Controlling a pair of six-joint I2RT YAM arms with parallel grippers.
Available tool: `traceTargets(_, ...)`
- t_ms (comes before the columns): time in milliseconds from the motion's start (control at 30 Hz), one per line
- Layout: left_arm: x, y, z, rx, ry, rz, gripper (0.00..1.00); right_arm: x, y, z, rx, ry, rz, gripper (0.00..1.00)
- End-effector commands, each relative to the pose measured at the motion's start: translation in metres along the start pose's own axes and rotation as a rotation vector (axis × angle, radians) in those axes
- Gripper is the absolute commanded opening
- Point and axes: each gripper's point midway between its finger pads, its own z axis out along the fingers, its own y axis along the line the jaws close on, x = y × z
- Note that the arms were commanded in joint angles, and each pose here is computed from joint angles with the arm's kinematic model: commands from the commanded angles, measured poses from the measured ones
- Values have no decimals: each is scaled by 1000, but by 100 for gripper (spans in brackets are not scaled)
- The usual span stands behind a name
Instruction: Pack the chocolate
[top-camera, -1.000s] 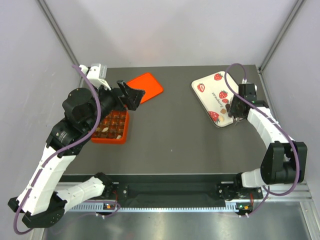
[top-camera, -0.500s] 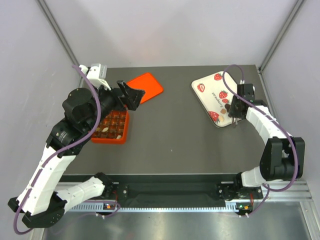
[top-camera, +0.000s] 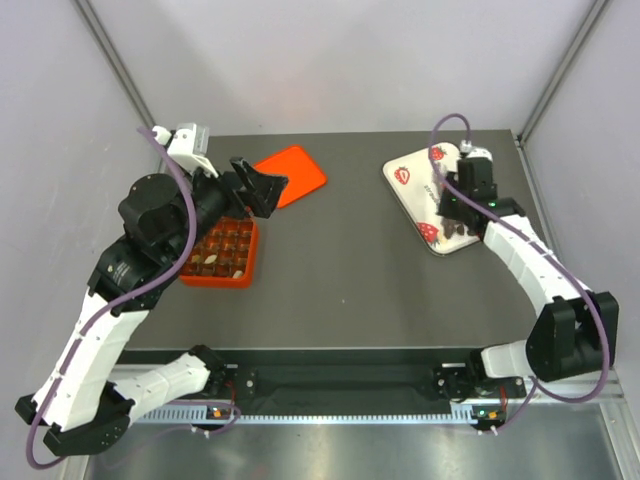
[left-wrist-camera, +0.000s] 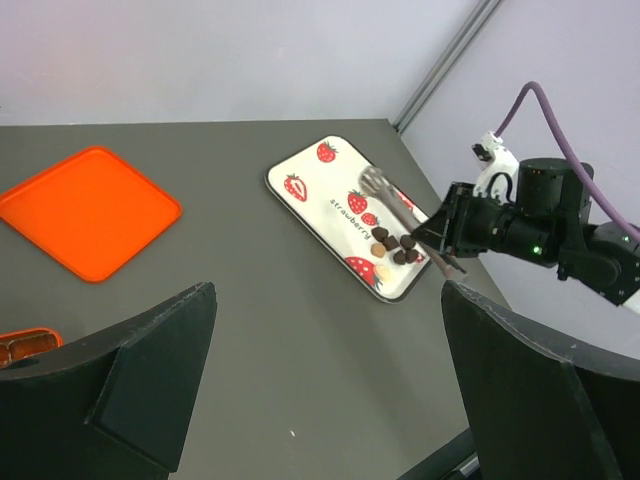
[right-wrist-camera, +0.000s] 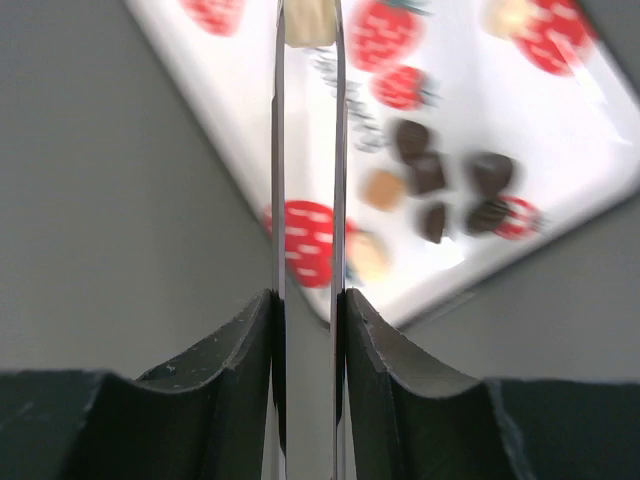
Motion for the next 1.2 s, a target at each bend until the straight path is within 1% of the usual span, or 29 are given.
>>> traceTargets(0, -25, -8, -4, 24, -73, 18, 99, -31, 84, -22, -229, -182, 40, 28)
traceTargets(33, -24, -8, -3, 23, -68, 17, 99, -28, 101, -25, -274, -188, 39, 28)
traceTargets(67, -23, -10, -5, 34, -65, 12, 99, -17, 132, -33, -351, -184, 17, 28)
traceTargets(133, -24, -11, -6, 38, -68, 10, 99, -11, 172, -42, -470, -205, 37, 28)
traceTargets(167, -24, -8, -6, 28, -71, 12, 99, 3, 200, -54, -544, -192, 14, 28)
traceTargets(233, -25, -7, -8, 20, -76, 13, 99, 11, 236, -63, -635, -200, 11, 28)
traceTargets(267, -25, -7, -9, 22, -76, 13, 99, 32, 262, -70, -687, -169, -34, 28)
traceTargets(333, -27, -8, -12, 25, -83, 12, 99, 43, 293, -83, -751, -165, -84, 28)
traceTargets(367, -27, -8, -12, 25, -83, 12, 99, 61, 313, -96, -795, -147, -135, 29)
traceTargets(400, -27, -7, -12, 20, -84, 13, 99, 77, 325, -92, -798, -122, -183, 29)
traceTargets(433, -26, -6, -13, 16, -82, 15, 99, 77, 338, -101, -824, -128, -198, 29)
traceTargets(467, -27, -5, -14, 10, -87, 16, 99, 98, 352, -107, -846, -99, -246, 29)
traceTargets(500, -26, -4, -15, 10, -84, 17, 99, 102, 362, -113, -867, -98, -259, 29)
traceTargets(567, -27, -4, -16, 11, -89, 16, 99, 126, 380, -129, -915, -84, -330, 29)
traceTargets(600, -27, -5, -17, 13, -90, 16, 99, 133, 387, -128, -902, -92, -349, 29)
traceTargets(633, -28, -4, -18, 12, -92, 16, 99, 146, 394, -137, -917, -87, -379, 29)
traceTargets(733, -28, -3, -19, 5, -95, 18, 99, 163, 405, -141, -912, -83, -429, 29)
traceTargets(1000, -28, -1, -23, -1, -97, 20, 99, 176, 411, -143, -905, -88, -469, 31)
traceTargets(1033, -28, -1, -22, 0, -97, 20, 99, 183, 407, -140, -890, -69, -491, 31)
traceTargets(1167, -27, -1, -24, 0, -97, 17, 99, 186, 406, -134, -849, -79, -521, 37)
